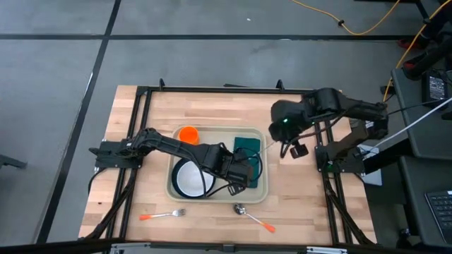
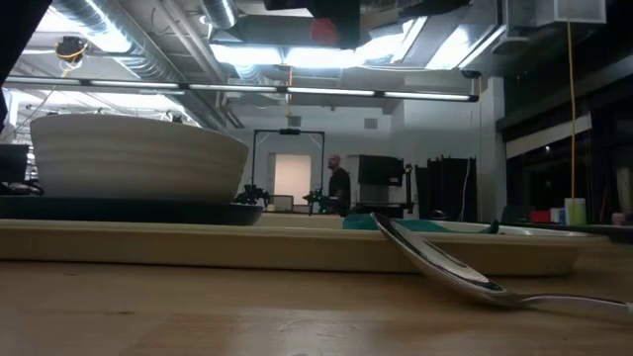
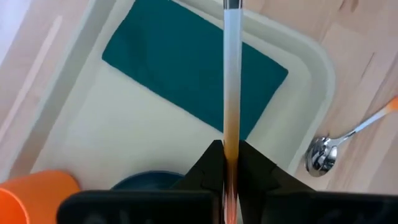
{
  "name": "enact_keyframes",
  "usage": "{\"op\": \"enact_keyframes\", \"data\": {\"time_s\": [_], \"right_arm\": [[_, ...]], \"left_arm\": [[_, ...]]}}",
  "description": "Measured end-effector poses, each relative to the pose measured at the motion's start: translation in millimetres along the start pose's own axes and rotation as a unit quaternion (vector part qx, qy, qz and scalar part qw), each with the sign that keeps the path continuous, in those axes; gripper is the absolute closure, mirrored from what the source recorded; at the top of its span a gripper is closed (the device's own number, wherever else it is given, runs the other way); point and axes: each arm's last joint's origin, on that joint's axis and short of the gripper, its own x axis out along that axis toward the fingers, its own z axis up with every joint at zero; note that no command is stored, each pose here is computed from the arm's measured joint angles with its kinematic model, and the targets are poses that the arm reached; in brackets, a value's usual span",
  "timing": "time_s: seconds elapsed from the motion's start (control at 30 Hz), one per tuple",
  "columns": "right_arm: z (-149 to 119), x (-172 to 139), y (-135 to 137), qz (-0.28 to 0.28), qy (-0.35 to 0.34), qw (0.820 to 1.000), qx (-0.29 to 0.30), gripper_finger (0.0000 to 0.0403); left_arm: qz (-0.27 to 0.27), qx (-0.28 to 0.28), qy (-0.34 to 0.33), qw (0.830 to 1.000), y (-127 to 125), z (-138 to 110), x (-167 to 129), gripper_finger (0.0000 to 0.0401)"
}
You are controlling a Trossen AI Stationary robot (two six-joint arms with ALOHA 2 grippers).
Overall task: Set up tray
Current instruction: Put the orange knife on the dark green napkin
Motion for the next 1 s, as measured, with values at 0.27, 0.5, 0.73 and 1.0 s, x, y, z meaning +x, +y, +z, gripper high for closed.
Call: {"op": "enact_keyframes", "data": {"time_s": [0.27, 0.5, 0.73, 1.0], "right_arm": [[-31, -39, -8, -0.151, -0.018, 0.985, 0.080, 0.0354], [-75, -86, -1, -0.301, -0.070, 0.934, 0.177, 0.0354], [-115, -128, 16, -0.328, -0.188, 0.899, 0.221, 0.0353], [-142, -151, 27, -0.333, -0.265, 0.874, 0.234, 0.0353]], "left_arm": [[-0.021, -0.023, 0.008, 0.999, -10, -8, -4, 0.0393], [-0.138, -0.106, -0.077, 0.982, -39, 3, 10, 0.0393], [-0.187, -0.206, -0.083, 0.957, -45, 4, 52, 0.0393], [-0.181, -0.376, -0.119, 0.901, -39, 0, 90, 0.0393]]}}
